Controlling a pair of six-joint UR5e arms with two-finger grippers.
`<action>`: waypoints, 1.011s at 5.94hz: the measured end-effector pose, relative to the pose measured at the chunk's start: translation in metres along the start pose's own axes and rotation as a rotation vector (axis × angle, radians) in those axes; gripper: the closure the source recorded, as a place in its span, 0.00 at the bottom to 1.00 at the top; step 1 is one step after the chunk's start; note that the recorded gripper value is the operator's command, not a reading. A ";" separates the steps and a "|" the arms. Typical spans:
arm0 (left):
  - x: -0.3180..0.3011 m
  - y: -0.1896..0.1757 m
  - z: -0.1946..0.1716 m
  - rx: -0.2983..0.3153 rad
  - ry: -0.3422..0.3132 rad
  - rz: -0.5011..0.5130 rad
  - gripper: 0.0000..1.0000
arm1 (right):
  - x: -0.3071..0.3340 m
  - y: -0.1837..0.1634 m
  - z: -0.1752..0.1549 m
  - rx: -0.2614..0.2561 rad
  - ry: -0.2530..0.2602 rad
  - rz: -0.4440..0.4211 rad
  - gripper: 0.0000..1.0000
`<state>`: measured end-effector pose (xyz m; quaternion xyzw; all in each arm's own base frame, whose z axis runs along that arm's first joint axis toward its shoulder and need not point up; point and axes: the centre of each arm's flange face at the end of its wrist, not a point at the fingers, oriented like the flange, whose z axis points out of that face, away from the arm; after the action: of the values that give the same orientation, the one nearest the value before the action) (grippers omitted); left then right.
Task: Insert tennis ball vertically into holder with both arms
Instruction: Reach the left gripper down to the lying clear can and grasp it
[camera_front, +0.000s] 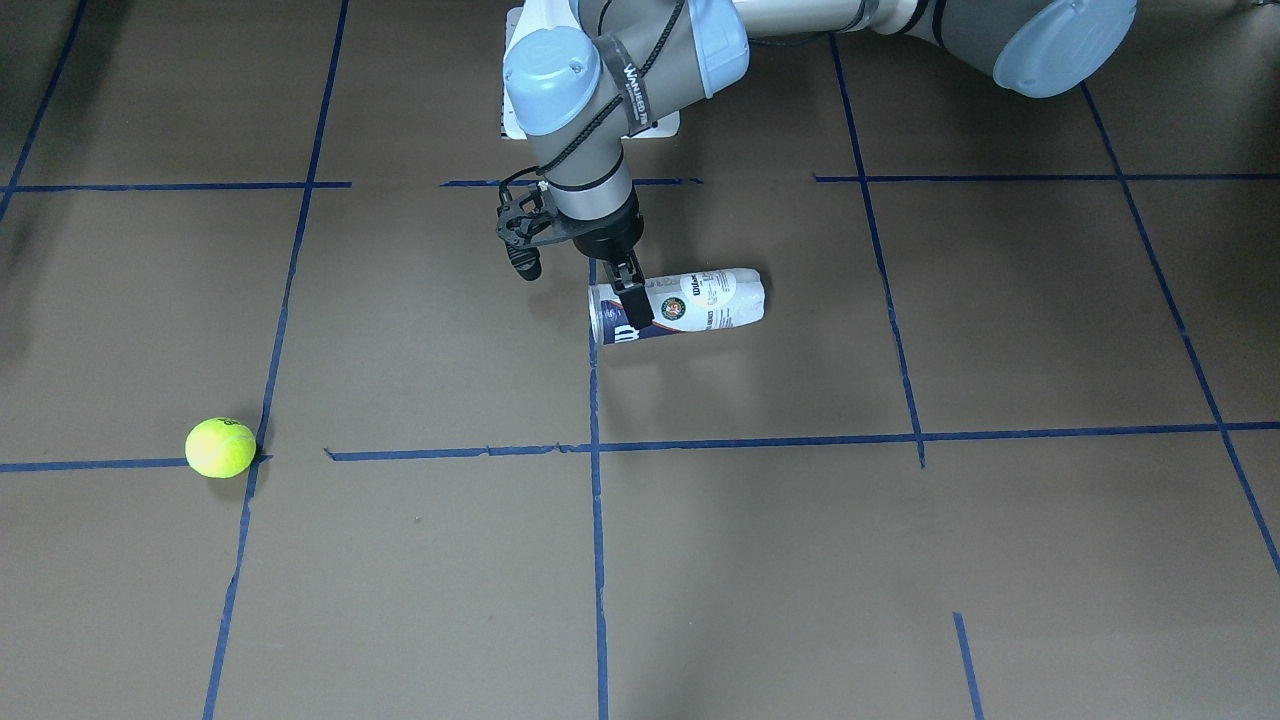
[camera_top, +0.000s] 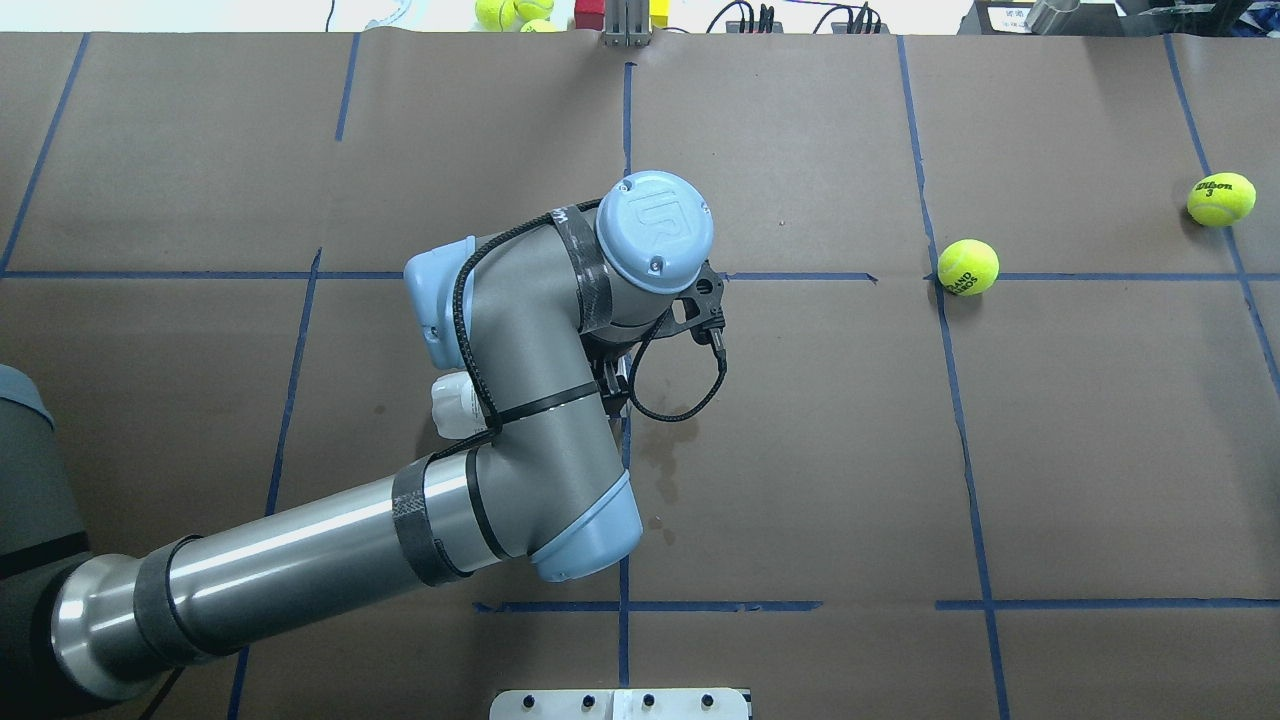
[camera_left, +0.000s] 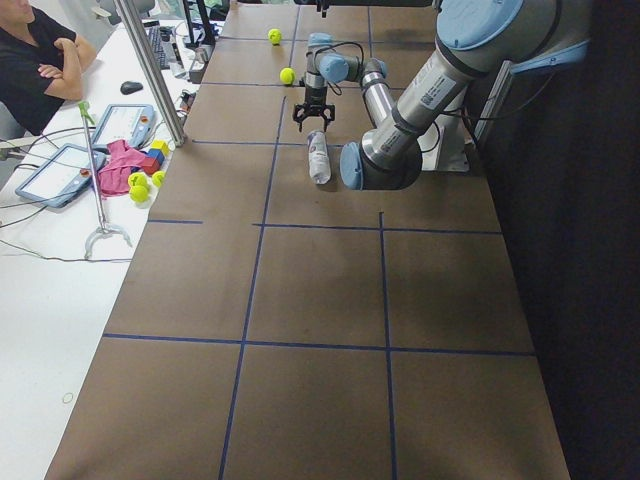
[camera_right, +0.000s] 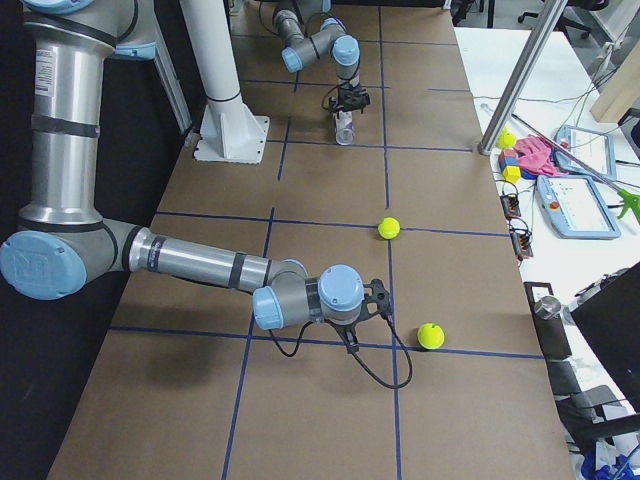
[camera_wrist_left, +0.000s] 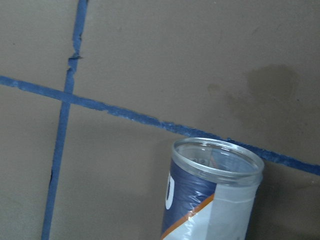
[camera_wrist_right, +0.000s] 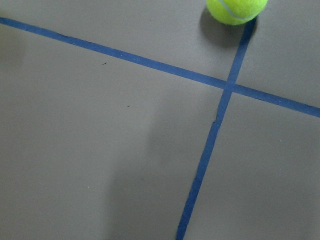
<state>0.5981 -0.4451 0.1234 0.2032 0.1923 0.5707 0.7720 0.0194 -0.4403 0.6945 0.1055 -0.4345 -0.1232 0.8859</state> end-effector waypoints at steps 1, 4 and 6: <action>0.014 -0.006 0.002 -0.012 0.011 0.008 0.00 | 0.000 0.003 0.000 0.002 0.001 0.009 0.00; 0.022 -0.032 0.010 -0.038 -0.030 0.033 0.00 | 0.000 0.009 0.000 0.011 0.003 0.005 0.00; 0.022 -0.032 0.026 -0.042 -0.036 0.032 0.00 | 0.001 0.010 0.001 0.010 0.004 0.005 0.00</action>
<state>0.6438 -0.4347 0.1272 0.2001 0.1630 0.5830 0.7704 0.0205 -0.4313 0.6984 0.1091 -0.4338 -0.1187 0.8865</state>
